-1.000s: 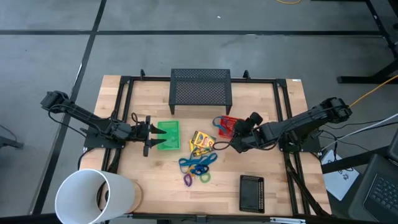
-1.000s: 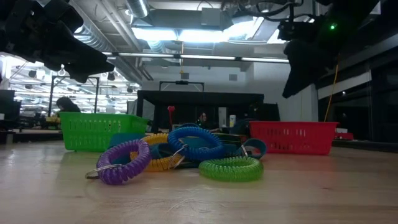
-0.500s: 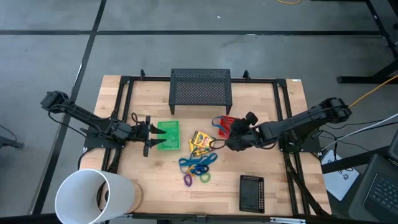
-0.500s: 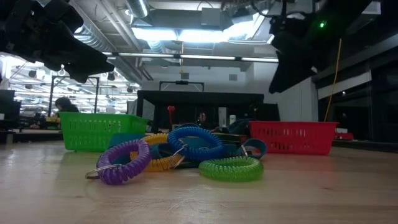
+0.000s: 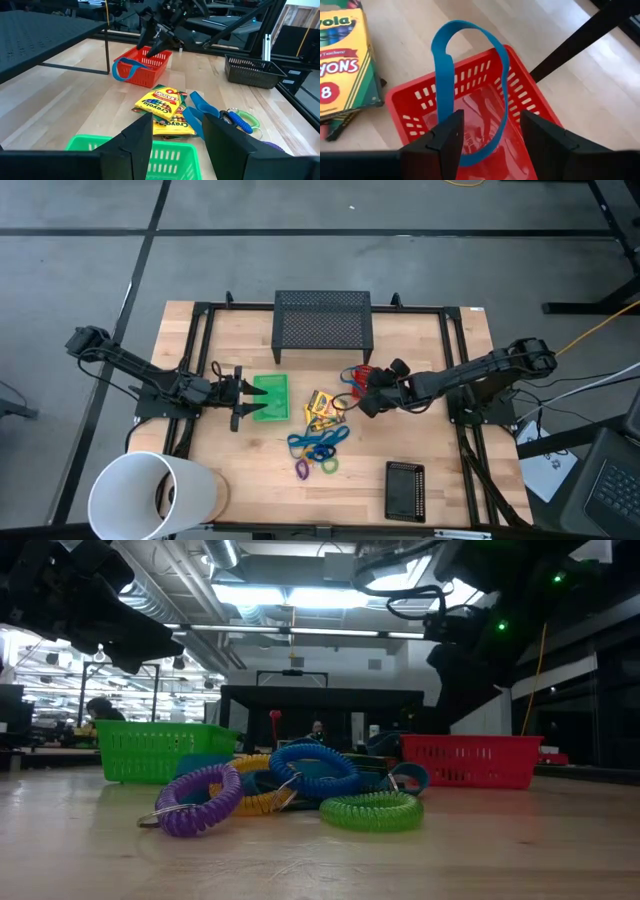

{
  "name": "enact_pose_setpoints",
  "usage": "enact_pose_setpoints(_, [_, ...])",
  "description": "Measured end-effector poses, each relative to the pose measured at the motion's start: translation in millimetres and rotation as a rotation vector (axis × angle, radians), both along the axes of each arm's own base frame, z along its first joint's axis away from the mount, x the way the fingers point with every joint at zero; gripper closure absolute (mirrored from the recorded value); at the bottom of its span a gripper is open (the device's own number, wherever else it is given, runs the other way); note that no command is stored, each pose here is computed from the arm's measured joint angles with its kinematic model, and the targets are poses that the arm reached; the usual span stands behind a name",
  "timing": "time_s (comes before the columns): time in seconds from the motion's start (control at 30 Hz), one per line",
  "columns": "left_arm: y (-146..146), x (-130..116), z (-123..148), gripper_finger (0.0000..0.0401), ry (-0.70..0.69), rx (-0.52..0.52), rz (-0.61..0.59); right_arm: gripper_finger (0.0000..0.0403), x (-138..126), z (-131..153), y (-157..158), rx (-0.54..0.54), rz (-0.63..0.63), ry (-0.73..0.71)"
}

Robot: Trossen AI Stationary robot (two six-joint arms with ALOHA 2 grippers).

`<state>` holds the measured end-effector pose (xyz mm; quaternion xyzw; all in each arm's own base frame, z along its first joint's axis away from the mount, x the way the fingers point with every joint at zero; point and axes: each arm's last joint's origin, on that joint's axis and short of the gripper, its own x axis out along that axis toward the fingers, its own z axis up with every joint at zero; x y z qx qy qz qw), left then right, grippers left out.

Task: Pick & Place Office Desk Supplies
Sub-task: Put the blue rubber band into the red bin

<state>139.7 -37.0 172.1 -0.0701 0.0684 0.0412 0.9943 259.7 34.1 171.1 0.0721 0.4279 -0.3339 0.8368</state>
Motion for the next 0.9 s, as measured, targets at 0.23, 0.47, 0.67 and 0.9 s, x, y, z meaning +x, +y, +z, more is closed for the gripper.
enact_pose_setpoints(0.23, [0.0,-0.1,-0.6,0.0232,0.006,0.002,0.0,0.0209,5.4,-13.6,-0.3,0.013,-0.003,0.036])
enact_pose_setpoints(0.47, [0.0,-0.1,-0.7,0.0232,0.007,0.003,-0.001,0.0209,10.2,-26.2,-10.6,0.009,-0.042,0.075])
enact_pose_setpoints(0.67, [0.0,-0.1,-0.8,0.0232,0.008,0.005,-0.001,0.0235,11.5,-31.8,-17.9,0.027,-0.066,0.098])
enact_pose_setpoints(0.9, [0.0,-0.1,-0.9,0.0232,0.01,0.005,-0.001,0.0383,11.8,-31.7,-24.2,0.027,-0.09,0.096])
